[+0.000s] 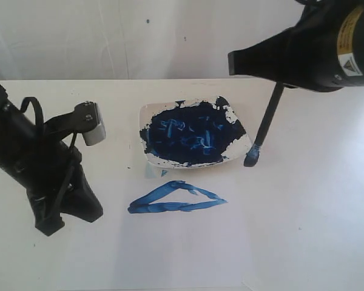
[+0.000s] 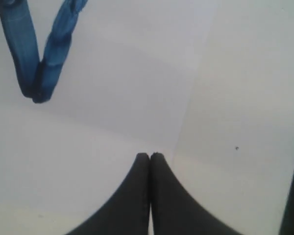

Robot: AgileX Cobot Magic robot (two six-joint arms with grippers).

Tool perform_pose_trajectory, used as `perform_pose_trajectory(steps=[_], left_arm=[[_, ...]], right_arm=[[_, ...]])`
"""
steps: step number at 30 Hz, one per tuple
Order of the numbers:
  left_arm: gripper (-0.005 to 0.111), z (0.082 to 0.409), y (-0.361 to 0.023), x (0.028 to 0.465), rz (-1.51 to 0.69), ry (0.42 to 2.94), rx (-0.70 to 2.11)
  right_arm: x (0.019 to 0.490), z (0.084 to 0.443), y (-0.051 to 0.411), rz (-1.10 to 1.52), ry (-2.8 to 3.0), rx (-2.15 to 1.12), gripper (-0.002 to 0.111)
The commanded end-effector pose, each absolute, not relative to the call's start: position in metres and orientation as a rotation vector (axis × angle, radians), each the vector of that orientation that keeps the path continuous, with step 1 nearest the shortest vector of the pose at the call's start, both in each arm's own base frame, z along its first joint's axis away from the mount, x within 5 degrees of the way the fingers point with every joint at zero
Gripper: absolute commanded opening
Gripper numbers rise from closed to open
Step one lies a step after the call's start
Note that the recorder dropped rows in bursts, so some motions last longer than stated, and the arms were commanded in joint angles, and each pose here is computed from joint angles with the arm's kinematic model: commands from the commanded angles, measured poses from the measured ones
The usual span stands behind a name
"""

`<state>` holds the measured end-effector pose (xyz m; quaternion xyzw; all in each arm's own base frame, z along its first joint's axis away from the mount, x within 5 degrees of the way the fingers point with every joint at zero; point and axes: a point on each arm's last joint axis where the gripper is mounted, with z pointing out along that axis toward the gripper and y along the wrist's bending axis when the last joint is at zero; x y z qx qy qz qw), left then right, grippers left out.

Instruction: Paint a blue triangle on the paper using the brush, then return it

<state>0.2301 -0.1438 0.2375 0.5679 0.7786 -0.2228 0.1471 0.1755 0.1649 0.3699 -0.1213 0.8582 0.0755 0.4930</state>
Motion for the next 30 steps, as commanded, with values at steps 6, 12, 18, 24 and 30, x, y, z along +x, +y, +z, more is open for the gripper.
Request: perform_pose_trajectory(steps=[6, 12, 18, 24, 30], left_arm=[[0.0, 0.275, -0.115, 0.196, -0.457, 2.472, 1.527], [0.0, 0.32, -0.091, 0.16, -0.305, 2.45, 1.232], [0.0, 0.366, -0.055, 0.092, -0.232, 2.284, 0.949], [0.0, 0.378, -0.024, 0.033, -0.197, 2.173, 0.792], [0.0, 0.376, -0.018, 0.018, -0.197, 2.184, 0.801]], right_arm=[[0.167, 0.364, 0.165, 0.285, 2.205, -0.211, 0.0], [0.163, 0.36, 0.168, 0.362, 2.274, -0.169, 0.0], [0.161, 0.365, 0.179, 0.502, 2.214, -0.254, 0.0], [0.163, 0.382, 0.192, 0.575, 1.954, -0.478, 0.0], [0.162, 0.387, 0.197, 0.661, 1.907, -0.467, 0.0]])
